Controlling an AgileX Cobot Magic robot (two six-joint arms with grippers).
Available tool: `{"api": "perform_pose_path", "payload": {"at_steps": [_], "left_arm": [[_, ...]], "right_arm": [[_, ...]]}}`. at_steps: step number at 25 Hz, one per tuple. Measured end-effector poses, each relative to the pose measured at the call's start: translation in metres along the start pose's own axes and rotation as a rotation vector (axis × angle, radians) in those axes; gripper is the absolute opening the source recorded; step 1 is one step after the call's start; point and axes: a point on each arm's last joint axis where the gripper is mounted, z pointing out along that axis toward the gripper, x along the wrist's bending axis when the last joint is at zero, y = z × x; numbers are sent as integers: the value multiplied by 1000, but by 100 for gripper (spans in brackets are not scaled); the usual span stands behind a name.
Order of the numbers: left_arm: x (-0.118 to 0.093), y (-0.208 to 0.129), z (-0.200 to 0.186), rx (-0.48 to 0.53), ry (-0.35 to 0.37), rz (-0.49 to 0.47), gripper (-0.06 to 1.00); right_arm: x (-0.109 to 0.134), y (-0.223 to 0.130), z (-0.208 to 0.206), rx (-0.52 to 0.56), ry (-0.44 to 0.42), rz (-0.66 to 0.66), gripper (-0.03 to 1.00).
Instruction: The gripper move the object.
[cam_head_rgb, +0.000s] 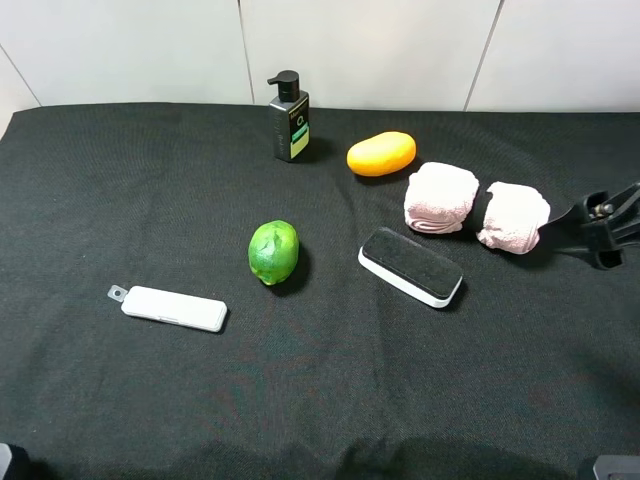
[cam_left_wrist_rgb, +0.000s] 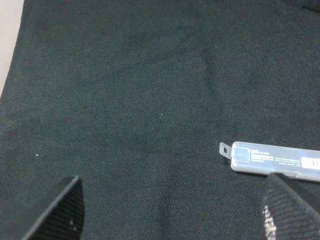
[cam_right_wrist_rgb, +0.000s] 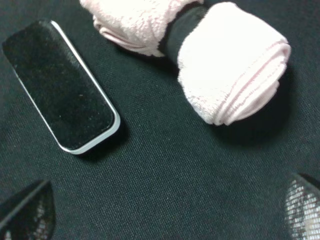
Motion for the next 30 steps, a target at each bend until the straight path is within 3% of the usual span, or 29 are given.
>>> {"api": "perform_pose_path", "payload": {"at_steps": [12, 30], "left_arm": [[0, 0, 0, 0, 0, 0, 76], [0, 0, 0, 0, 0, 0, 76]], "right_arm": [[9, 10, 31, 80, 25, -121, 69], [50, 25, 98, 243, 132, -298, 69]]}}
